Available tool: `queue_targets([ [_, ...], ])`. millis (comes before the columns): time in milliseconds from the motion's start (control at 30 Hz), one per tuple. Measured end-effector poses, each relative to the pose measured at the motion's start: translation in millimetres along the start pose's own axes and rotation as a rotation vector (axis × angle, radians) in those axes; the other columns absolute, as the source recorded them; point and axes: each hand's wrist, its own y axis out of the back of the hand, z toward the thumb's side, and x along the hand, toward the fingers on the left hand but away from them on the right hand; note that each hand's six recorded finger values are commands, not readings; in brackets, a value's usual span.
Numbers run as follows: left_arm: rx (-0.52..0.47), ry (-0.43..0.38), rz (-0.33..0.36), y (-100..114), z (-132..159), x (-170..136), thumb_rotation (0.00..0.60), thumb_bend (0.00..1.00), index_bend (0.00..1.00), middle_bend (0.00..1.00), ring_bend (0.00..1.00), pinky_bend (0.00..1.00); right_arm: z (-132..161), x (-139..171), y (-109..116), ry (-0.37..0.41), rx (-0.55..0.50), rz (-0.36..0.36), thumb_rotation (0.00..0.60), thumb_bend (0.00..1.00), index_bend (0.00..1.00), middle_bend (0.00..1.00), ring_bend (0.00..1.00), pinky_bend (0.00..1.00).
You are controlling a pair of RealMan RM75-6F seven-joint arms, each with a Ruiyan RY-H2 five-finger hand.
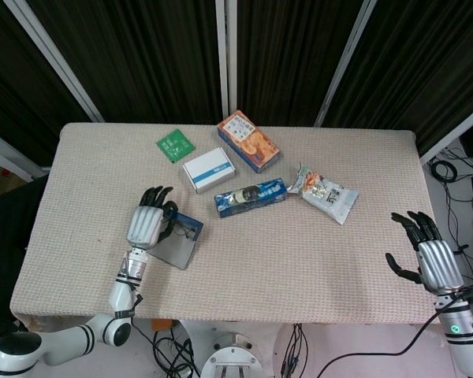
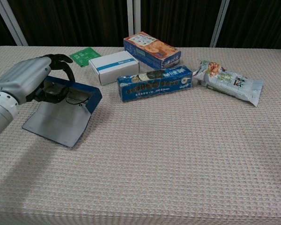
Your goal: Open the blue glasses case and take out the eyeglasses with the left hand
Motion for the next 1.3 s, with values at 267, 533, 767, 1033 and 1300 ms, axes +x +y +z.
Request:
queue_targets([
  [267, 0.017, 0.05, 0.108, -2.2, -0.2, 2.9, 0.6, 0.46, 0.4, 0.15, 0.09, 0.12, 0.8, -0.5, -0.3, 0.0, 0.001, 0.002, 0.6, 0.3, 0.13, 0.22, 0.07, 0.11],
  [533, 0.021, 0.054, 0.081, -9.6, -1.7, 8.2, 0.6, 0.47, 0.36, 0.15, 0.09, 0.12, -0.7, 0.0, -0.4, -0.005, 0.0, 0.004, 0.6, 0.3, 0.13, 0.22, 0.07, 0.11],
  [767, 0.003, 0.068, 0.021, -6.4, -4.8, 15.1, 0.6, 0.46, 0.17, 0.12, 0.09, 0.12, -0.4, -0.4, -0.3, -0.002, -0.001, 0.002, 0.6, 0.3, 0.13, 0.22, 0.07, 0.11],
  [1033, -0.025, 0.074, -0.012, 10.9, -11.2, 13.0, 0.6, 0.46, 0.17, 0.11, 0.09, 0.12, 0.1, 1.0, 1.2, 0.003, -0.002, -0.003, 0.6, 0.3, 0.13, 0.22, 0.07, 0.11],
  [1300, 0.039, -0.025, -0.147, 21.5, -12.7, -16.7, 0.6, 0.42, 0.4, 0.11, 0.09, 0.12, 1.1, 1.1, -1.9, 0.007, -0.005, 0.003, 0.6, 0.3, 0.13, 0.22, 0.07, 0.11],
])
